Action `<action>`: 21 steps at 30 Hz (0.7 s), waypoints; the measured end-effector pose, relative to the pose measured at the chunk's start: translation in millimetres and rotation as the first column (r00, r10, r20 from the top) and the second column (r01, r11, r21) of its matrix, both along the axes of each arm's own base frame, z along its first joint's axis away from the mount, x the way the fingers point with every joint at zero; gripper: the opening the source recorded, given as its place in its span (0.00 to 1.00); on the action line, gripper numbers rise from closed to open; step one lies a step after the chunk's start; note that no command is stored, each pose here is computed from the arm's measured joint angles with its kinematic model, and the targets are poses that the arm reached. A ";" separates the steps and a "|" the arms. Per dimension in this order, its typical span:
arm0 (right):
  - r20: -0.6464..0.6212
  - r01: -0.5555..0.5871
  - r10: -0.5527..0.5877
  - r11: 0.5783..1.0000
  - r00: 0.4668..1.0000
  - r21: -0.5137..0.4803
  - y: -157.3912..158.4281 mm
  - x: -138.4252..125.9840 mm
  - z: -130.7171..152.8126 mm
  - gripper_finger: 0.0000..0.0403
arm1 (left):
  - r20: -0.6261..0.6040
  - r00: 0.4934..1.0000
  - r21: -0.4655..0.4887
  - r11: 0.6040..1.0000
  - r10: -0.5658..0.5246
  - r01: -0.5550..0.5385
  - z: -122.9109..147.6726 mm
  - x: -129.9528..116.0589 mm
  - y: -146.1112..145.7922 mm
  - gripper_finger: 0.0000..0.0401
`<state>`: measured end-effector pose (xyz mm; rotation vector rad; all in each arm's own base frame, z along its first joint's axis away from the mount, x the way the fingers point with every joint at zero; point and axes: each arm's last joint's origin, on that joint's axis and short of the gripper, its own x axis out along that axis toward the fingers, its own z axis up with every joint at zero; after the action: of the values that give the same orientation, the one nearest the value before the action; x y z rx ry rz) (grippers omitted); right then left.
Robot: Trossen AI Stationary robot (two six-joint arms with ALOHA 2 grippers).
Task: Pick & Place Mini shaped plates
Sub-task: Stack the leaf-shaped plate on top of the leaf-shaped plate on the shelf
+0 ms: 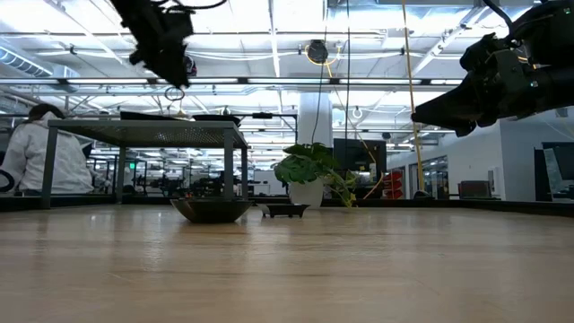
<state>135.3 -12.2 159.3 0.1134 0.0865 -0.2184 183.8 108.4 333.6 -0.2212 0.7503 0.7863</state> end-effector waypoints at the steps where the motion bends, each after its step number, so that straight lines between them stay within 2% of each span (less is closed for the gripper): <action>1: 0.000 0.000 0.000 1.000 1.000 0.000 0.0 0.0 0.0 0.32 | 0.061 0.998 -0.046 0.999 -0.024 0.027 1.1 3.7 -3.1 0.38; 3: 0.000 0.000 0.000 1.000 1.000 0.000 0.0 0.0 0.0 0.32 | 0.130 0.985 -0.112 0.986 -0.110 0.125 1.8 11.0 -10.6 0.38; 6: 0.000 0.000 0.000 1.000 1.000 0.000 0.0 0.0 0.0 0.32 | 0.139 0.967 -0.185 0.953 -0.215 0.238 -4.9 25.6 -25.2 0.38; 11: 0.001 0.000 0.000 1.000 1.000 0.000 0.0 0.0 0.1 0.32 | 0.099 0.946 -0.277 0.904 -0.309 0.324 -23.7 54.6 -56.4 0.38; 16: 0.000 -0.001 0.001 1.000 1.000 0.001 0.0 0.0 0.0 0.32 | 0.028 0.926 -0.375 0.855 -0.377 0.360 -50.8 82.2 -91.2 0.38; 21: 0.008 0.001 -0.002 0.999 1.000 0.035 0.0 0.0 0.1 0.32 | -0.081 0.871 -0.432 0.804 -0.485 0.408 -82.3 101.6 -130.2 0.38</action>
<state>135.3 -12.2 159.3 0.1497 0.0820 -0.2180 285.4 -21.8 251.3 -0.3266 1.0963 0.1878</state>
